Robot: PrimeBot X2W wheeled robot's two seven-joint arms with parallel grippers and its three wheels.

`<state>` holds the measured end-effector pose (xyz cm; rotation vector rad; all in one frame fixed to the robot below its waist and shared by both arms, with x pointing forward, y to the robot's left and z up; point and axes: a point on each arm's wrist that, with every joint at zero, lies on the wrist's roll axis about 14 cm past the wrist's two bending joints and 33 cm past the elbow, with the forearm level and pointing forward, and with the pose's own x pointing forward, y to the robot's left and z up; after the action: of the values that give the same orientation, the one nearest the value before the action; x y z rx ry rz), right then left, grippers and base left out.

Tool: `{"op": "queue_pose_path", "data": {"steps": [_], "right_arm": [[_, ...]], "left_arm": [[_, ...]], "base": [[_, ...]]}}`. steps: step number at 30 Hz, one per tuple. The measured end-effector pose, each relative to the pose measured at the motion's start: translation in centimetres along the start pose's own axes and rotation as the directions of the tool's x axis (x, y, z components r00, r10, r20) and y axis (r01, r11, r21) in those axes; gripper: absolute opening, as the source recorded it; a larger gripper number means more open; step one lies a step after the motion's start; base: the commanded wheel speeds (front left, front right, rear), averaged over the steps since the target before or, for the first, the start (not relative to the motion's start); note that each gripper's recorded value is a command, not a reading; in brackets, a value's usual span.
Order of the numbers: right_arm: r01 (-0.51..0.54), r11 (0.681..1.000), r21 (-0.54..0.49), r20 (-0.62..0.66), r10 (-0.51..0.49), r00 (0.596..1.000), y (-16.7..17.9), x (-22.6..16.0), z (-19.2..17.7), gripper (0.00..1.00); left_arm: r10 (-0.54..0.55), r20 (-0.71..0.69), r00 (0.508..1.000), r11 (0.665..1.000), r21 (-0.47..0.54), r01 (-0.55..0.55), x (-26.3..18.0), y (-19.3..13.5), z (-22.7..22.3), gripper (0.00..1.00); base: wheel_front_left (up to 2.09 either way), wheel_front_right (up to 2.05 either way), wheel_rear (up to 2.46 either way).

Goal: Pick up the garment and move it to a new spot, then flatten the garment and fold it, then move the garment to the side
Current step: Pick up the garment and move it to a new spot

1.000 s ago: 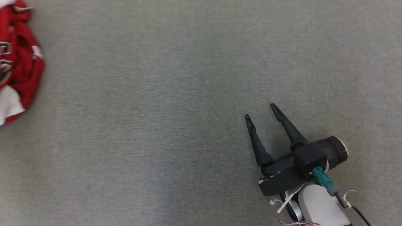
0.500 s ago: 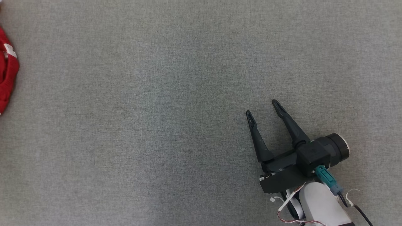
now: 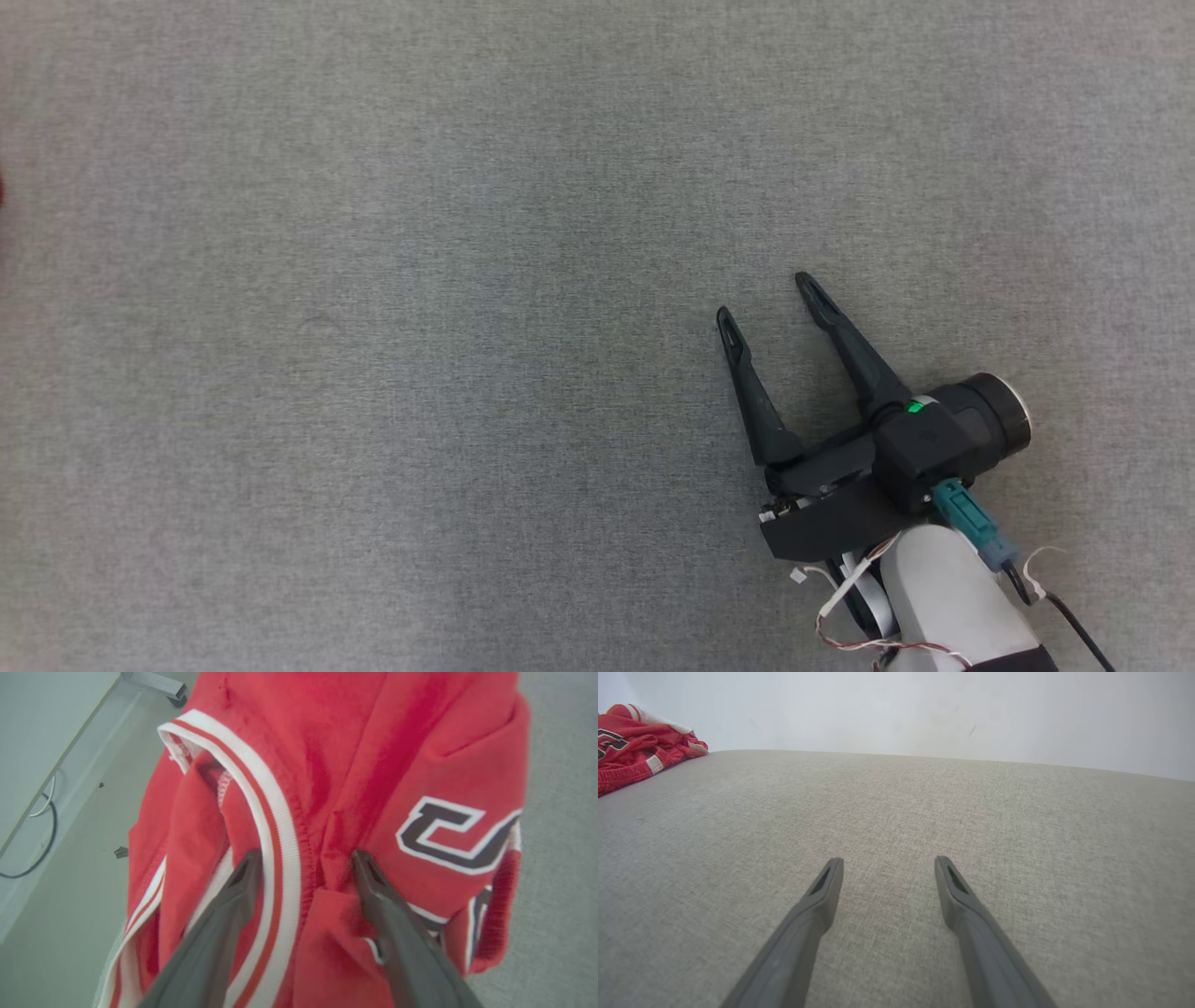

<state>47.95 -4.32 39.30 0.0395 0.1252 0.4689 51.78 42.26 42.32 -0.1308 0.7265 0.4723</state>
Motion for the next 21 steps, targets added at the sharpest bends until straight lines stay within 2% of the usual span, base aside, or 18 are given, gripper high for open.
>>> {"op": "queue_pose_path", "data": {"steps": [2, 3, 4, 5, 9, 14, 18, 21], "right_arm": [[0.011, 1.0, -0.002, 0.002, -0.011, 1.0, -0.4, 0.0, 0.1, 1.0], [0.016, 1.0, -0.004, 0.003, -0.016, 1.0, -0.6, 0.0, 0.1, 1.0], [0.019, 1.0, -0.006, 0.003, -0.019, 1.0, -0.7, 0.0, 0.2, 1.0], [0.023, 1.0, -0.007, 0.004, -0.023, 1.0, -0.8, -0.1, 0.3, 1.0], [0.03, 1.0, -0.004, 0.01, -0.03, 0.999, -1.0, -0.3, 0.8, 1.0], [0.028, 1.0, 0.007, 0.014, -0.028, 0.999, -0.5, -1.2, 1.5, 1.0], [0.029, 0.999, 0.022, 0.023, -0.03, 0.999, 0.1, -2.3, 2.4, 1.0], [0.038, 0.999, 0.032, 0.041, -0.039, 0.998, 0.4, -3.3, 3.5, 1.0]], "left_arm": [[0.0, -0.01, 1.0, 1.0, 0.009, 0.0, 0.6, -0.1, -0.5, 1.0], [-0.001, -0.019, 1.0, 1.0, 0.012, 0.001, 0.8, -0.2, -0.8, 0.82], [-0.002, -0.023, 1.0, 1.0, 0.008, 0.002, 1.0, -0.2, -0.9, 0.32], [-0.007, -0.022, 1.0, 1.0, 0.011, 0.007, 1.0, -0.4, -0.9, 0.0], [-0.029, 0.042, 0.999, 0.999, 0.016, 0.029, 0.4, -0.4, 0.9, 0.0], [-0.058, 0.233, 0.971, 0.997, 0.055, 0.046, -2.4, -0.2, 7.4, 0.0], [-0.109, 0.393, 0.913, 0.992, 0.107, 0.072, -6.3, -1.2, 13.1, 0.0], [-0.162, 0.511, 0.844, 0.984, 0.151, 0.097, -10.4, -2.6, 17.4, 0.0]], "base": [[0.0, 0.0, 0.0], [0.0, 0.0, 0.0], [0.0, 0.0, 0.0], [0.0, 0.0, 0.0], [0.0, 0.0, 0.0], [0.0, 0.0, 0.0], [0.0, 0.0, 0.0], [0.0, 0.0, 0.0]]}}
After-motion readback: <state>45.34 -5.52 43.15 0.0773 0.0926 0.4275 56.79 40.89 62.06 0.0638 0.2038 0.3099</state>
